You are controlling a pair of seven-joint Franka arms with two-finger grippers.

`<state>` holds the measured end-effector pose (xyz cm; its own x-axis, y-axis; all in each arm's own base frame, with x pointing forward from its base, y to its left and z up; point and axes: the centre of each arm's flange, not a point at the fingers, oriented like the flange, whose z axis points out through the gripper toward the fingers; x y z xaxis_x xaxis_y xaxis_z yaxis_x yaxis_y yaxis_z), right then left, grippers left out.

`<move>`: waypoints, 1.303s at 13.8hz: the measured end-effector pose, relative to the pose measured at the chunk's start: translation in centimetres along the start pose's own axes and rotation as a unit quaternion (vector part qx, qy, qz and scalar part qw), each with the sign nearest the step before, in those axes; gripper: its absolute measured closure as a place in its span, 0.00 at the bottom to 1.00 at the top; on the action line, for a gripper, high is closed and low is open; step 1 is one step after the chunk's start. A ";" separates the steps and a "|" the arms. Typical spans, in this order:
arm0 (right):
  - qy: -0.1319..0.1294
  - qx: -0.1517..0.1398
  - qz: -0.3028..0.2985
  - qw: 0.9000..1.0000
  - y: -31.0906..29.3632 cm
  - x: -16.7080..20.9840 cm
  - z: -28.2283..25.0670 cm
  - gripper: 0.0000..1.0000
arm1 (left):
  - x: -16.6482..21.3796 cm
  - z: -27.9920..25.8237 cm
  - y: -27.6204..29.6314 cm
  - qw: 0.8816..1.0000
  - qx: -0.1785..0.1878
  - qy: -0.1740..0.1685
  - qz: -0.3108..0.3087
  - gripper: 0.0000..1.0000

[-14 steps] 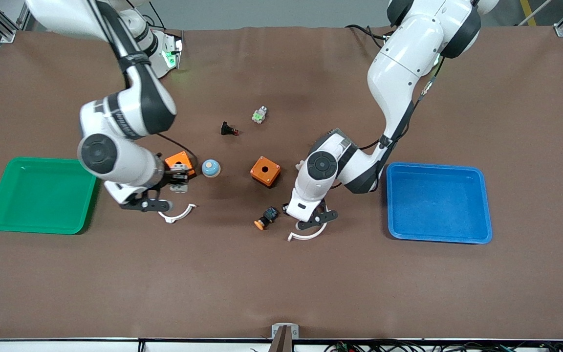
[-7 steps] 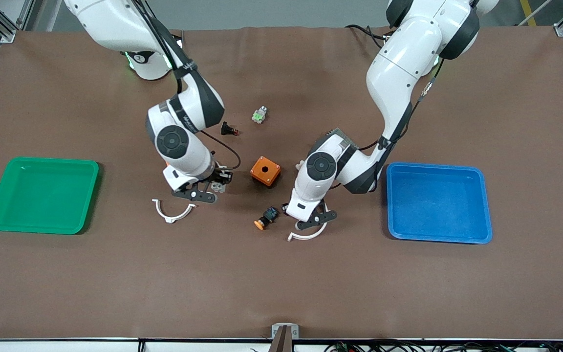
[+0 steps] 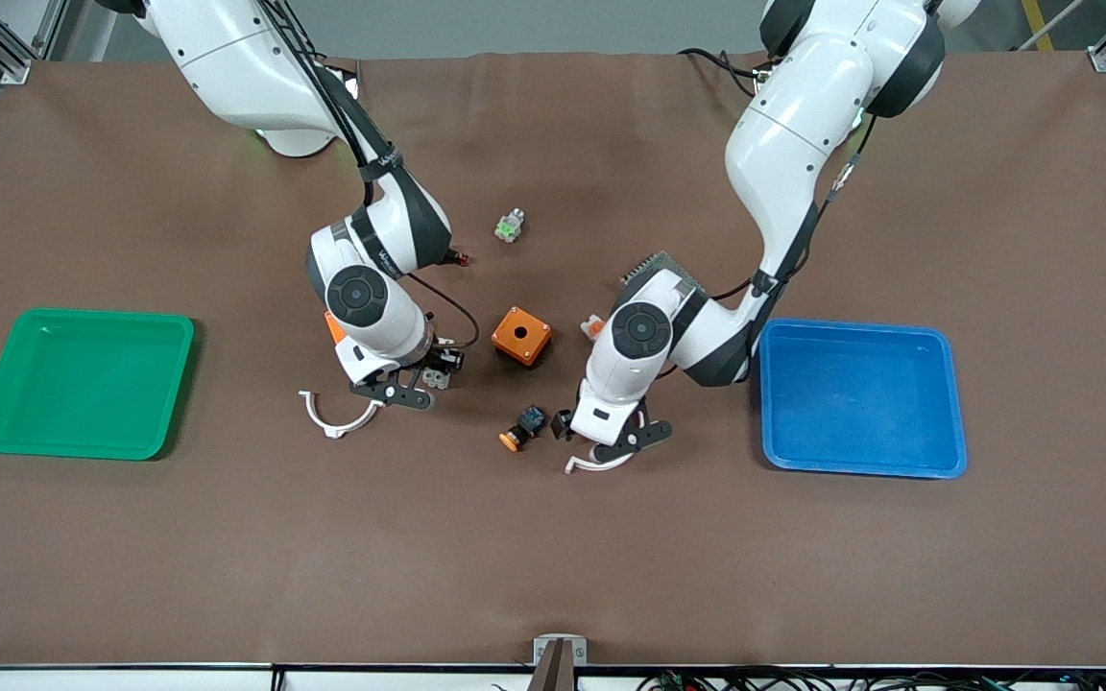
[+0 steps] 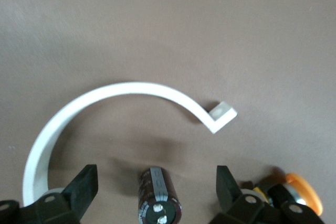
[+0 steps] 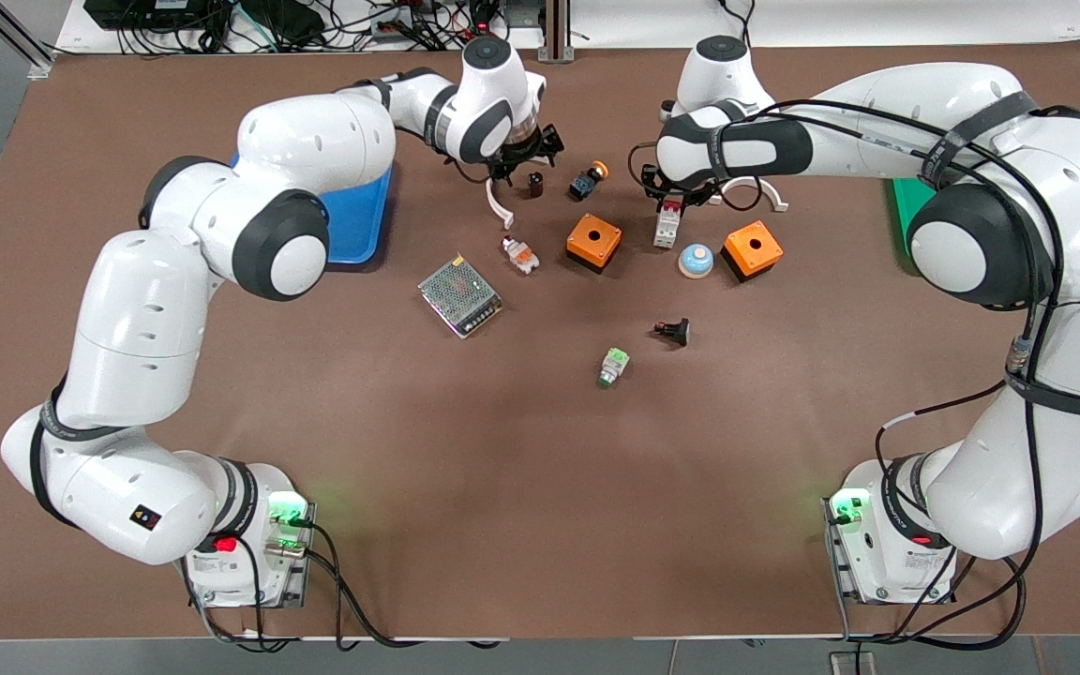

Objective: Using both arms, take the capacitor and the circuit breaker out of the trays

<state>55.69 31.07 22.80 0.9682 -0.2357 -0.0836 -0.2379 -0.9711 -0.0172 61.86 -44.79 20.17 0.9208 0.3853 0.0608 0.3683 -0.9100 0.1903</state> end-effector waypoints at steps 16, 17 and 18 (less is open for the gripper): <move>-0.037 -0.025 -0.025 0.999 3.3 -9.2 -27.1 0.00 | 12.5 -24.8 -9.0 0.997 0.080 0.012 0.019 0.00; -0.036 -0.023 -0.029 0.999 4.6 -9.9 -29.2 0.00 | 13.7 -27.1 -10.5 0.996 0.085 0.023 0.018 0.00; -0.035 -0.020 -0.037 0.999 6.2 -10.1 -30.9 0.00 | 14.6 -29.4 -11.9 0.995 0.089 0.031 0.014 0.00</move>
<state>46.79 26.31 54.28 0.9750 -0.1617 -0.1522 -0.1615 -0.9868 0.0133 67.15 -23.82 47.58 0.9235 0.3628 0.1250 0.3643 -0.9312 0.0112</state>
